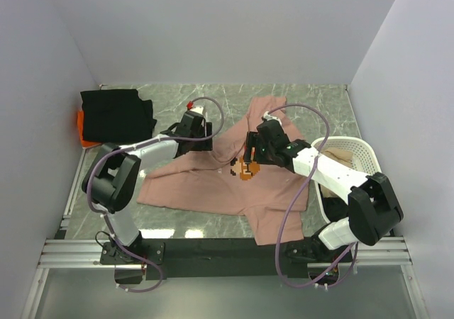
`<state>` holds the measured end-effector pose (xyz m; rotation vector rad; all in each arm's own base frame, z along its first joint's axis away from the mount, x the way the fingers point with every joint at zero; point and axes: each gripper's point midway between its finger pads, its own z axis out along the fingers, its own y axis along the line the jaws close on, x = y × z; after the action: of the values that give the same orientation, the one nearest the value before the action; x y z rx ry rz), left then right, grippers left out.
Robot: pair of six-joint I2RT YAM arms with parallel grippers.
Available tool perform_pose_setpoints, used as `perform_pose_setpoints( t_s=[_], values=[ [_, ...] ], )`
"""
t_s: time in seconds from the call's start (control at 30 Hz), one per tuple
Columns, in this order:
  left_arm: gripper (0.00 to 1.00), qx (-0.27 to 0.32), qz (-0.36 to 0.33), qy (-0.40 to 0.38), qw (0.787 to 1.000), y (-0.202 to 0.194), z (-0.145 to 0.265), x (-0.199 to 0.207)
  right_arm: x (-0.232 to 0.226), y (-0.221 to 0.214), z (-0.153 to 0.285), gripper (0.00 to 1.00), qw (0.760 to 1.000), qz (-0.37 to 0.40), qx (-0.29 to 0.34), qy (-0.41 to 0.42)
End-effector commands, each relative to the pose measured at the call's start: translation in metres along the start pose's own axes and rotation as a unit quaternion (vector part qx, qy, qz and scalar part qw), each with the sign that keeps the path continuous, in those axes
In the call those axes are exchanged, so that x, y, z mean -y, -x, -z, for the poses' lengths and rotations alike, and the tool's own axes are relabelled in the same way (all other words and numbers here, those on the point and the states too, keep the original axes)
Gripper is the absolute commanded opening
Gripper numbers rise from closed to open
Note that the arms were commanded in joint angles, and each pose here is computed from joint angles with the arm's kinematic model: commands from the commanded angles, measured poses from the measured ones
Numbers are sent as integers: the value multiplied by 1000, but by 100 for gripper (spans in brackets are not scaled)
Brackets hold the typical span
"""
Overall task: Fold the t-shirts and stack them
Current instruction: Flatten the tshirt out
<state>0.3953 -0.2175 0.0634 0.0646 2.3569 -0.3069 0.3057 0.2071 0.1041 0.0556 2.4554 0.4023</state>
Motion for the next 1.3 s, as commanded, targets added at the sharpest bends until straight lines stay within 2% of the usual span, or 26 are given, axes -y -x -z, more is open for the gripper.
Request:
perform_pose_setpoints(
  t_s=[0.0,0.03,0.07,0.13,0.17,0.2,0.23,0.37,0.5,0.53,0.7,0.87,1.0,1.13,1.27],
  values=[
    [69,11,10,-31,999,11,2,15,-1,8,4,79,1000,-7,19,10],
    [66,11,10,-32,999,10,2,15,-2,8,4,79,1000,-6,20,11],
    [55,10,11,-35,999,7,4,15,-2,7,4,80,1000,-7,19,13],
    [39,15,13,-43,999,6,8,16,-2,8,4,79,1000,-7,21,14],
    [17,20,19,-49,998,4,13,16,0,6,4,79,1000,-9,18,12],
    [6,22,20,-53,998,3,17,16,-1,6,4,79,1000,-7,19,13],
    [1,22,22,-57,998,1,20,16,-2,6,5,79,1000,-8,21,15],
    [0,34,40,-89,995,-19,50,18,1,6,7,80,1000,-10,23,13],
    [1,53,25,-132,989,-44,82,44,0,8,9,80,1000,-8,27,14],
    [6,65,22,-145,987,-43,95,51,0,7,8,79,1000,-8,25,14],
    [31,48,-14,-191,980,-73,122,73,-1,9,6,79,1000,-6,25,15],
    [56,62,-29,-213,975,-67,144,75,-2,9,6,79,1000,-5,25,16],
    [66,98,-13,-144,985,-44,131,57,-3,9,7,79,999,-6,25,20],
    [66,72,-1,-90,993,-45,91,46,-4,10,10,80,999,-4,27,24],
    [64,73,21,-86,993,-37,66,47,-3,10,11,79,999,-3,30,24]
  ],
)
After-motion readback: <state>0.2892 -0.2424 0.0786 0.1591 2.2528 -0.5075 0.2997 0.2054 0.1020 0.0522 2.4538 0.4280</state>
